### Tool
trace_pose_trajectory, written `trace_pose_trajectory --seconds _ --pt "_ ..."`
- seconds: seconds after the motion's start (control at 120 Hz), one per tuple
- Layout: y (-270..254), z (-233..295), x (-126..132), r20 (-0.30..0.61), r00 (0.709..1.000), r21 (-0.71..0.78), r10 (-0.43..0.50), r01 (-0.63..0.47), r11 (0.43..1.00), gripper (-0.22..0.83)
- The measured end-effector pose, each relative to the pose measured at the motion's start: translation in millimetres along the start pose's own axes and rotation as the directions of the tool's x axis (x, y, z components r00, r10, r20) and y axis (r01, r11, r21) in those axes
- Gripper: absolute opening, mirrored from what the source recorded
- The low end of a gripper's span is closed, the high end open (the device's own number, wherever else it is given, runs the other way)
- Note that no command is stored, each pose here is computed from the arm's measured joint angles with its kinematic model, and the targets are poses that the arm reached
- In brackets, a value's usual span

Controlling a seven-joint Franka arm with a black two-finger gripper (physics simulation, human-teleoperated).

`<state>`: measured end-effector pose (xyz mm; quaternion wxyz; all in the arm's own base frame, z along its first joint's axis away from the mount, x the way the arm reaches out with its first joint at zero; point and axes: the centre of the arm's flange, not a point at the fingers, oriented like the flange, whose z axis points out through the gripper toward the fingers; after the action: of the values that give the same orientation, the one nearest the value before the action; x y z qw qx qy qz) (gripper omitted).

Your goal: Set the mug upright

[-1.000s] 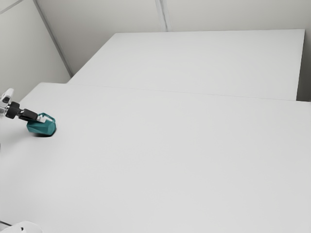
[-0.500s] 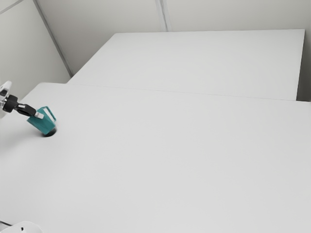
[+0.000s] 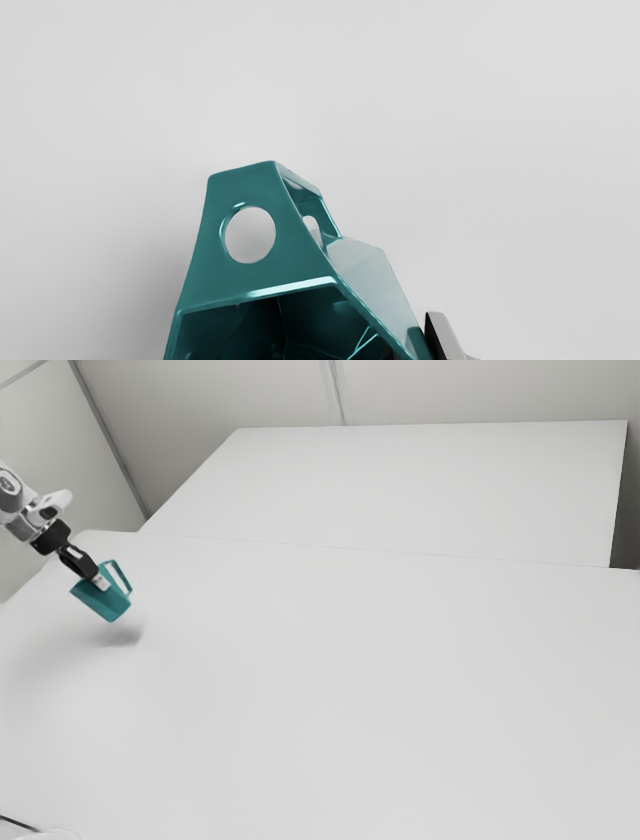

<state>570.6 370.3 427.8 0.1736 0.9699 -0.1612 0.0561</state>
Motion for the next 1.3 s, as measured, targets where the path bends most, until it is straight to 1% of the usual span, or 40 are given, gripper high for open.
trace_pose_trajectory --seconds 0.125,0.275,0.458,0.575,0.742,1.017,1.15,1.3 --pt "42 -5 20 0.070 0.998 0.057 -0.006 0.002 0.998 -0.17" --pt "100 -7 42 0.112 0.994 0.088 0.003 -0.013 0.996 -0.17" --pt "149 7 39 0.158 0.987 0.099 -0.019 0.003 0.995 -0.17" --pt "182 18 51 0.181 0.983 0.121 -0.010 -0.012 0.993 -0.17" --pt "232 34 59 0.208 0.978 0.163 -0.005 -0.030 0.986 -0.17" --pt "295 66 52 0.227 0.973 0.234 -0.036 -0.019 0.972 -0.17" --pt "295 84 35 0.213 0.971 0.273 -0.105 0.044 0.961 -0.17" --pt "305 103 31 0.202 0.967 0.324 -0.153 0.082 0.943 -0.16"
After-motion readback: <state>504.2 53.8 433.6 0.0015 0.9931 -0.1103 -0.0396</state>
